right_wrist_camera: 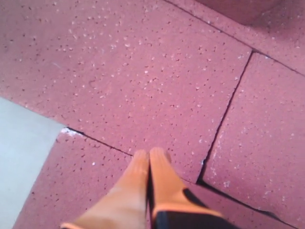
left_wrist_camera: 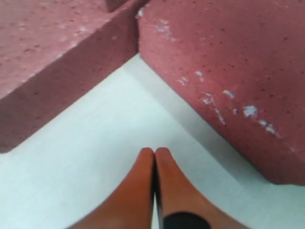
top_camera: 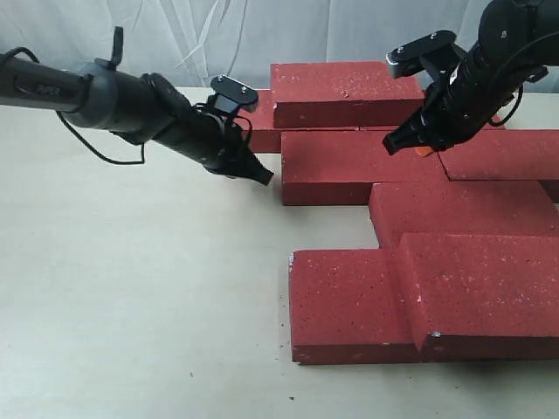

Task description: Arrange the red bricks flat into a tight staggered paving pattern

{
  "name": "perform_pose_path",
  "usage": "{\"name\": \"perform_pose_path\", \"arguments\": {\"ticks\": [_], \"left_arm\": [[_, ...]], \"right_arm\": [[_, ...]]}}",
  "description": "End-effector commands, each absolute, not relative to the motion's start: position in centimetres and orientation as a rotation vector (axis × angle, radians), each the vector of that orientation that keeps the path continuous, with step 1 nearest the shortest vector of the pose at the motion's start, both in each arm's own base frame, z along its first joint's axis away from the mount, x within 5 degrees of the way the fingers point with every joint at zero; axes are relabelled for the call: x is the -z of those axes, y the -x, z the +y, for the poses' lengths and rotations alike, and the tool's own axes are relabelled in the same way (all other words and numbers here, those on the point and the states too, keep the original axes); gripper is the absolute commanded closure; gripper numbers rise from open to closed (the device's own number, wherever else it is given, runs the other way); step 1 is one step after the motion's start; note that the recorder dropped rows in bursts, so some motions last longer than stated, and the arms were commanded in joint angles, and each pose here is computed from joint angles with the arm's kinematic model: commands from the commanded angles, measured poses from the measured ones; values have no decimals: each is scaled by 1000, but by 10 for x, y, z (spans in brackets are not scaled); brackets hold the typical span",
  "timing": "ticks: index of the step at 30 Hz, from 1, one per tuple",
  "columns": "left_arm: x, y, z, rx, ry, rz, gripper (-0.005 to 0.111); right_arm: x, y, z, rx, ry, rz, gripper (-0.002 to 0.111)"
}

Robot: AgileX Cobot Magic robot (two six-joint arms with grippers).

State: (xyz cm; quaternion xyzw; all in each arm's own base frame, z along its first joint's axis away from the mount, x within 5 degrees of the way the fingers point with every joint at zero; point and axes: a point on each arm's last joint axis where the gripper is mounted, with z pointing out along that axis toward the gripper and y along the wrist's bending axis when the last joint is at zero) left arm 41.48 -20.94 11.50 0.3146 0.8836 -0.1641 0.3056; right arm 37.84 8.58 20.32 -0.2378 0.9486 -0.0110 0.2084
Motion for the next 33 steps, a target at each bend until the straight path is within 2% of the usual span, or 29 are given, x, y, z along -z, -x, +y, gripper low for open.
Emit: {"name": "perform_pose_path", "arguments": {"ticks": [1, 7, 14, 19, 25, 27, 33], "left_arm": [[-143, -410, -193, 482, -820, 2350, 107], [-187, -377, -202, 641, -981, 2342, 107], [-216, -325, -223, 780, -1257, 2323, 107], [-219, -285, -244, 882, -1553, 2273, 107], [-217, -252, -268, 910, -1801, 2193, 107], [-216, -243, -274, 889, -1891, 2172, 107], [-214, -225, -285, 849, -2027, 2119, 107]], "right_arm": [[-226, -361, 76, 90, 661, 2492, 109], [-267, -312, 57, 122, 594, 2450, 109], [-271, -266, 35, 291, 517, 2433, 109], [-272, -254, 18, 398, 188, 2419, 109], [-282, -270, 35, 173, 200, 2291, 109], [-289, -275, 36, 169, 187, 2347, 109], [-316, -258, 10, 471, 227, 2725, 109]]}}
